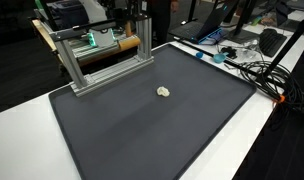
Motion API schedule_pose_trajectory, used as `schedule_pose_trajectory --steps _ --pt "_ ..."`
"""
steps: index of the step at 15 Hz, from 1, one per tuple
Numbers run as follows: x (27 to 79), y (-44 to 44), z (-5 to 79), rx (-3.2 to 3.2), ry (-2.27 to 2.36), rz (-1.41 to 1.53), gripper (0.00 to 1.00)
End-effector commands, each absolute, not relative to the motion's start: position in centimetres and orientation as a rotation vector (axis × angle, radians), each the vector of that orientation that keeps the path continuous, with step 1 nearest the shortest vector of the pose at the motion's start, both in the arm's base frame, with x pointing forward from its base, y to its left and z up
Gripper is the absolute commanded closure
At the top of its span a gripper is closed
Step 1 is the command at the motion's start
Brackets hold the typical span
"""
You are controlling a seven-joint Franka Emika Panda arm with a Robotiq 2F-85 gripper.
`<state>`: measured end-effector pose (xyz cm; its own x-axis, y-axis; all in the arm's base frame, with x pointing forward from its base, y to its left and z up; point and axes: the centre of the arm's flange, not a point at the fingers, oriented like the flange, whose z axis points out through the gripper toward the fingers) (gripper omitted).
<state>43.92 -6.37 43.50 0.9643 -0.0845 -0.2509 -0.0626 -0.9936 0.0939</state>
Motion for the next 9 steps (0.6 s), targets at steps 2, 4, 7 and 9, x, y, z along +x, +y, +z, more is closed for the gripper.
schedule_pose_trajectory --steps 2,4,7,9 --pt "41.2 -5.1 47.3 3.082 -0.087 -0.116 0.00" --pt "39.3 -4.5 48.7 3.105 -0.075 -0.035 0.00" --pt "36.1 -2.0 48.6 3.179 -0.096 0.027 0.00" --pt "34.7 0.0 47.9 3.225 -0.164 0.119 0.00"
